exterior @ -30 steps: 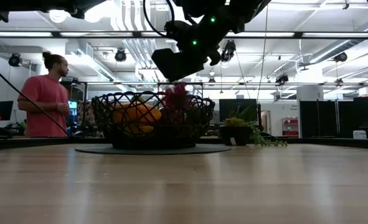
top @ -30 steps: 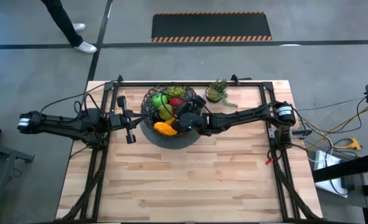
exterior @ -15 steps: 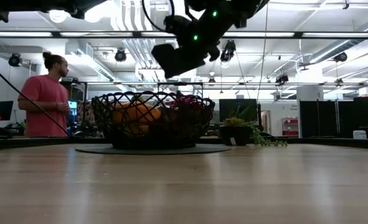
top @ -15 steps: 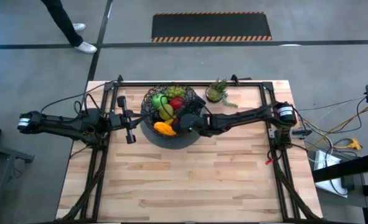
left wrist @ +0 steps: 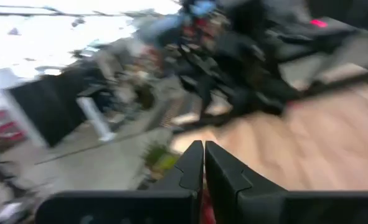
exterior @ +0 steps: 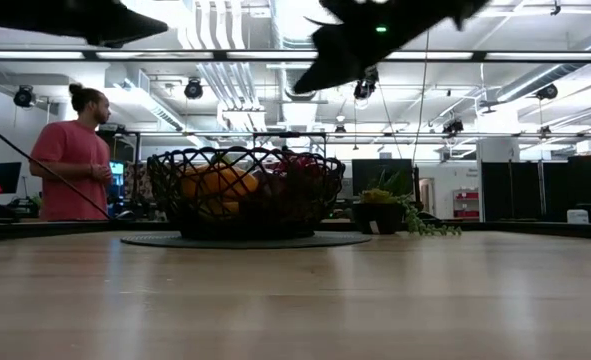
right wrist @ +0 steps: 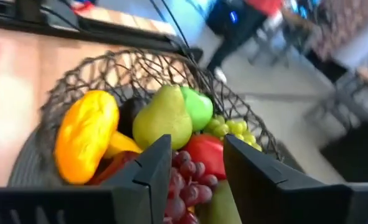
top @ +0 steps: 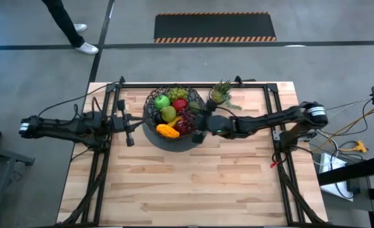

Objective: Build produce basket
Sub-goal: Return to Home Position

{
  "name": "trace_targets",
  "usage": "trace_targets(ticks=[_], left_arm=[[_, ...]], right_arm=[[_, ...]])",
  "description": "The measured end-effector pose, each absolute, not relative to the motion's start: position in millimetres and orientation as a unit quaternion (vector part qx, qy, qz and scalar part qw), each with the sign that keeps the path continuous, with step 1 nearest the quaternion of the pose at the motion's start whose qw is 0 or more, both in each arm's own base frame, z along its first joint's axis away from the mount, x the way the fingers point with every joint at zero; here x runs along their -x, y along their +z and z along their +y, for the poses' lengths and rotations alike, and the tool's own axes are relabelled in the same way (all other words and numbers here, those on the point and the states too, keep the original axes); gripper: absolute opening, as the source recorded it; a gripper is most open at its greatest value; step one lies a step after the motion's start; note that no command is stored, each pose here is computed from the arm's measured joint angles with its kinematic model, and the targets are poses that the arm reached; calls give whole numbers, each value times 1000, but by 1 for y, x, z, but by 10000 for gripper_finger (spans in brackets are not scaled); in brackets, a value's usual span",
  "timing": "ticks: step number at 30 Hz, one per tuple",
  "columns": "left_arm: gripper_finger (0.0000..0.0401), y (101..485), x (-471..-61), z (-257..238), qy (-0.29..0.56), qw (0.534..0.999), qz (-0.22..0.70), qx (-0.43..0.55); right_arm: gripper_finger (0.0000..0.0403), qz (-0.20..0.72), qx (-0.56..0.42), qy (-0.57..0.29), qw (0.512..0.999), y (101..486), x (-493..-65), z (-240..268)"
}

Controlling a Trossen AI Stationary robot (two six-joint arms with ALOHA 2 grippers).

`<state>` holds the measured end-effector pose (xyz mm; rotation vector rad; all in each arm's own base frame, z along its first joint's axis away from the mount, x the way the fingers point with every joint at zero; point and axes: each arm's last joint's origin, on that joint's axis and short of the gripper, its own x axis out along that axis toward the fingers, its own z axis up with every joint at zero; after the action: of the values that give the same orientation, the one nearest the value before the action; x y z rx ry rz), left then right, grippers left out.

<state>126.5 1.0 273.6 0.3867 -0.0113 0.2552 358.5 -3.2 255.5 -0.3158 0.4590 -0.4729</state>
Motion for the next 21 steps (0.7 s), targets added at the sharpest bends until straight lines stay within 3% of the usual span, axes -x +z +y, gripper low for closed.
trace_targets(ticks=[9, 14, 21], left_arm=[[0, 246, -105, -5, -9, 982, 26, -186], [0, 220, -98, -5, -8, 990, -6, -144], [0, 208, -88, -3, 17, 984, -66, -167]], right_arm=[[97, 72, 163, -144, 973, 242, -273, -9], [80, 50, 153, -166, 973, 225, -232, -16], [75, 0, 134, -199, 971, 205, -188, -25]])
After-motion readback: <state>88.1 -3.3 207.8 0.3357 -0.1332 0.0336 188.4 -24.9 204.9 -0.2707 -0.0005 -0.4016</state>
